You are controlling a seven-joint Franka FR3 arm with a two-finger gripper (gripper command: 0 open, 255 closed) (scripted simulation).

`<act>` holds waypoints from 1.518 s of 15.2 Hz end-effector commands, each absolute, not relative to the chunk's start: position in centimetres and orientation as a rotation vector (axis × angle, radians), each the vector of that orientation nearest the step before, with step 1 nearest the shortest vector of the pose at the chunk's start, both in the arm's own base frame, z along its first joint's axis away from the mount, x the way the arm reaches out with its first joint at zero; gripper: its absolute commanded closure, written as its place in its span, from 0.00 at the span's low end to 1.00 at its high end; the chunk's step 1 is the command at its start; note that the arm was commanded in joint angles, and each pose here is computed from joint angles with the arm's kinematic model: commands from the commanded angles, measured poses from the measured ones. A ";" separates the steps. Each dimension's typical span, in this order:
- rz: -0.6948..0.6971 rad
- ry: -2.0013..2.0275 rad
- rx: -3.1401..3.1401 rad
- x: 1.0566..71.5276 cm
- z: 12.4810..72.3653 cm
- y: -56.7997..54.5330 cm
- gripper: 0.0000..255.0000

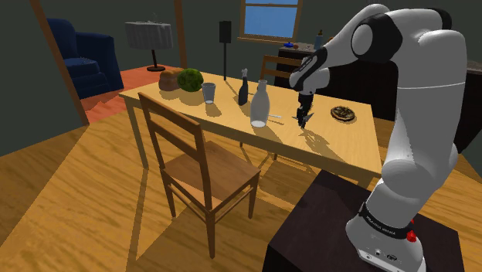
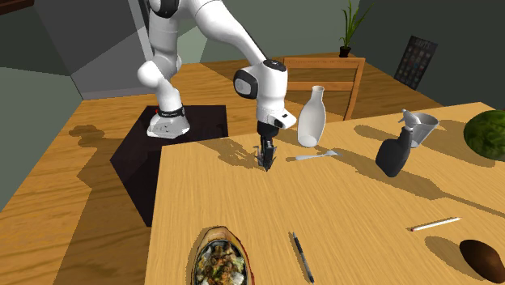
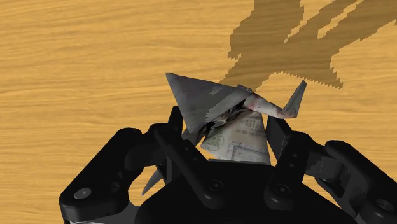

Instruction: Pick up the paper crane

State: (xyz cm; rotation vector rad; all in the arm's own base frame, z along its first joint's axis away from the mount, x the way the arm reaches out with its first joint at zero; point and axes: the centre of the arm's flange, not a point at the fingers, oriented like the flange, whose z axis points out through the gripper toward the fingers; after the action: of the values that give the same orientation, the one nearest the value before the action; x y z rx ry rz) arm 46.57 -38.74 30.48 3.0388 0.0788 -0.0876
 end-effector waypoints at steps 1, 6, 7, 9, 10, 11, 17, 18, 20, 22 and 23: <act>-0.091 0.078 3.040 46.5 30.3 -38.8 1.00; -0.090 0.078 3.040 46.5 30.3 -38.7 1.00; -0.090 0.078 3.039 46.6 30.4 -38.7 1.00; -0.090 0.078 3.039 46.6 31.4 -38.7 1.00; -0.090 0.078 3.039 46.6 31.9 -38.7 1.00; -0.090 0.078 3.039 46.6 32.5 -38.7 1.00; -0.090 0.078 3.039 46.6 35.6 -38.7 1.00; -0.090 0.078 3.039 46.6 36.2 -38.7 1.00; -0.090 0.078 3.039 46.6 37.2 -38.7 1.00; -0.090 0.078 3.039 46.6 38.3 -38.7 1.00; -0.090 0.078 3.039 46.6 38.4 -38.7 1.00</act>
State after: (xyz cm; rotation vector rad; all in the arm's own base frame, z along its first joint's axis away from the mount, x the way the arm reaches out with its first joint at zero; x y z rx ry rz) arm 46.57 -38.77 38.03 3.0393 0.0776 -0.0897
